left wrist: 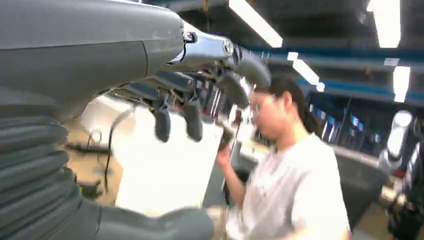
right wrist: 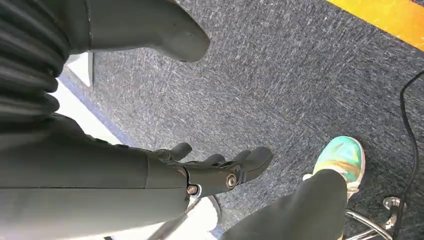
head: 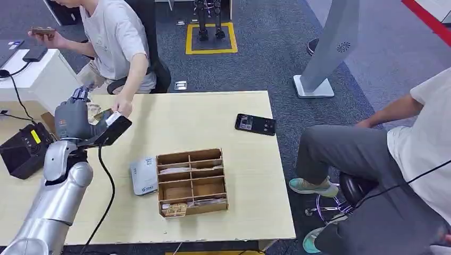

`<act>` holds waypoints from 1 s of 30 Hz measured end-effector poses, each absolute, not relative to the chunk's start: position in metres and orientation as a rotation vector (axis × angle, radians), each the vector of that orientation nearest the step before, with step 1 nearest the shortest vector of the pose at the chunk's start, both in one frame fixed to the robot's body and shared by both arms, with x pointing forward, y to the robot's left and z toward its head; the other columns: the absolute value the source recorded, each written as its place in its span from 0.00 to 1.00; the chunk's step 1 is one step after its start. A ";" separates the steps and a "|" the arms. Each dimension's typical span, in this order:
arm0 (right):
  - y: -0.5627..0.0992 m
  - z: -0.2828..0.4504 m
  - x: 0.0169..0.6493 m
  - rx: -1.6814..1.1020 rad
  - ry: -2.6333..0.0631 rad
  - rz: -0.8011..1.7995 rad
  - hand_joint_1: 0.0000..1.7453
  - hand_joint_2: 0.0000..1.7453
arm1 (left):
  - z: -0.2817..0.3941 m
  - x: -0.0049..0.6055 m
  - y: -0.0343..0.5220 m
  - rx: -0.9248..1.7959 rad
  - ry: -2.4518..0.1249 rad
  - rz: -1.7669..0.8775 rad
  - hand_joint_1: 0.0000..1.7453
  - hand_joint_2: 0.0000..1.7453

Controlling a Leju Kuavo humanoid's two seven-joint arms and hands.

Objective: Pass the card to the sensor for recognition and then transmit it.

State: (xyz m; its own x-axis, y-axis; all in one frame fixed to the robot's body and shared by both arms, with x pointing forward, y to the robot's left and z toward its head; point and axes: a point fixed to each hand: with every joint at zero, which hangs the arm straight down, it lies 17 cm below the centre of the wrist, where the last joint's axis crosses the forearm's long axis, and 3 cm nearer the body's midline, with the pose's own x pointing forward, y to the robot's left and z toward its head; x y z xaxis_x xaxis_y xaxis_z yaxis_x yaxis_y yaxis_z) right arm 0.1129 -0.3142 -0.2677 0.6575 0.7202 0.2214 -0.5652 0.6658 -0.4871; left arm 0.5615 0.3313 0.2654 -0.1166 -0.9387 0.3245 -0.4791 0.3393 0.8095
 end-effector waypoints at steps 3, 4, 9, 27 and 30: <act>-0.315 -0.269 0.108 -0.399 -0.407 0.749 0.00 1.00 | 0.266 0.547 0.352 1.326 -1.756 -0.645 0.00 1.00; -0.316 -0.269 0.107 -0.398 -0.405 0.749 0.00 1.00 | 0.265 0.543 0.360 1.336 -1.755 -0.641 0.00 1.00; -0.316 -0.269 0.105 -0.400 -0.402 0.747 0.00 1.00 | 0.264 0.519 0.402 1.371 -1.760 -0.577 0.00 1.00; -0.336 -0.274 0.056 -0.433 -0.301 0.627 0.00 1.00 | 0.188 0.278 0.617 1.515 -1.468 -0.207 0.00 1.00; -0.339 -0.274 0.053 -0.438 -0.300 0.617 0.00 1.00 | 0.145 0.198 0.697 1.606 -1.185 0.001 0.00 1.00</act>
